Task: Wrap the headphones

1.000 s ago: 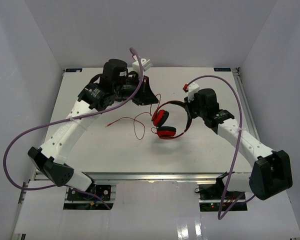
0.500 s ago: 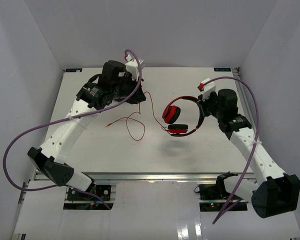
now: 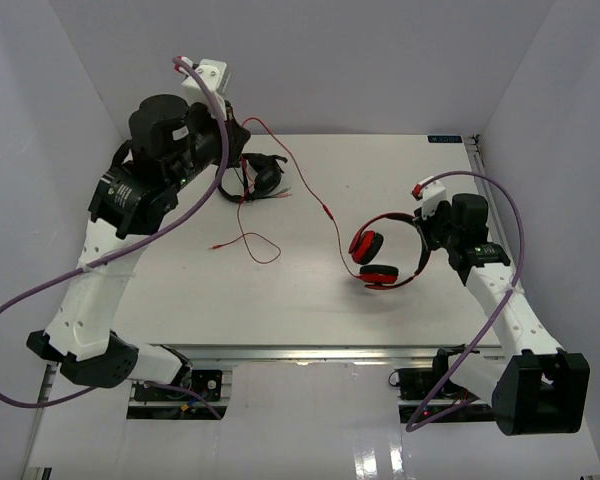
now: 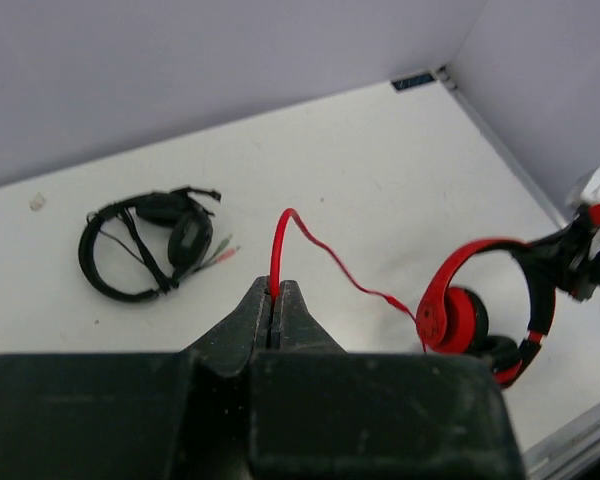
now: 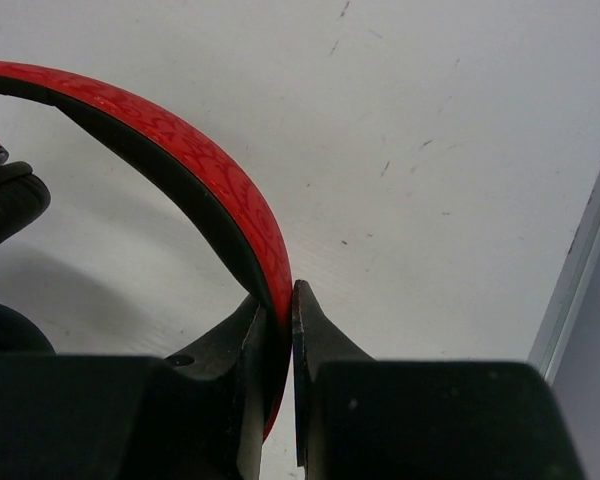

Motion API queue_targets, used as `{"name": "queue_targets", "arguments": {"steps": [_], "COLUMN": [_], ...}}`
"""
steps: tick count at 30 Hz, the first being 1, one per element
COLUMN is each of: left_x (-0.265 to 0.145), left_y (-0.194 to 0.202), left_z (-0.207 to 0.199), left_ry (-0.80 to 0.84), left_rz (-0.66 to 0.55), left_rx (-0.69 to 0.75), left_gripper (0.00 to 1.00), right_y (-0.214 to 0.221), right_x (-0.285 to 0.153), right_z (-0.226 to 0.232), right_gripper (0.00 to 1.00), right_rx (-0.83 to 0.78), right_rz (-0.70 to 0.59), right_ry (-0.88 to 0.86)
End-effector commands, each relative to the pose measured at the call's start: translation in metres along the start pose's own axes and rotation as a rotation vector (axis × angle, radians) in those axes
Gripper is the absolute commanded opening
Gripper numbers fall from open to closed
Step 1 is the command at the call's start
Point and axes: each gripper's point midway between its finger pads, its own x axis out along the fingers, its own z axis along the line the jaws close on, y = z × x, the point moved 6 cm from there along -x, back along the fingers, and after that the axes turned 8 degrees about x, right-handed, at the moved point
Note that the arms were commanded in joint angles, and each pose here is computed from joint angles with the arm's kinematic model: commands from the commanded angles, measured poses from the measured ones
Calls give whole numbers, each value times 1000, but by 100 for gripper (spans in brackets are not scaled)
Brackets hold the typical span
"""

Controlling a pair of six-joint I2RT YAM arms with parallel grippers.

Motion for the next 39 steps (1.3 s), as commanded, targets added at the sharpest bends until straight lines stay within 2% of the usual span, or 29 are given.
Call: {"name": "queue_targets", "arguments": {"steps": [1, 9, 13, 20, 29, 39], "left_x": [-31, -33, -18, 6, 23, 53], "left_y": [-47, -79, -84, -79, -49, -31], "left_z": [7, 2, -3, -4, 3, -1], "left_ry": [-22, 21, 51, 48, -11, 20], "left_rz": [-198, -327, -338, -309, -222, -158], "left_rx": [2, 8, 10, 16, 60, 59], "left_gripper": [0, 0, 0, 0, 0, 0], "right_y": [-5, 5, 9, 2, -16, -22], "right_x": [-3, 4, 3, -11, -35, -59], "right_z": [8, 24, 49, 84, 93, 108], "right_gripper": [8, 8, 8, 8, 8, 8], "right_rx": [-84, -143, -175, -276, -311, -348], "right_rz": [-38, 60, 112, 49, -73, -142], "right_ry": [-89, -260, -389, -508, -580, -701]}}
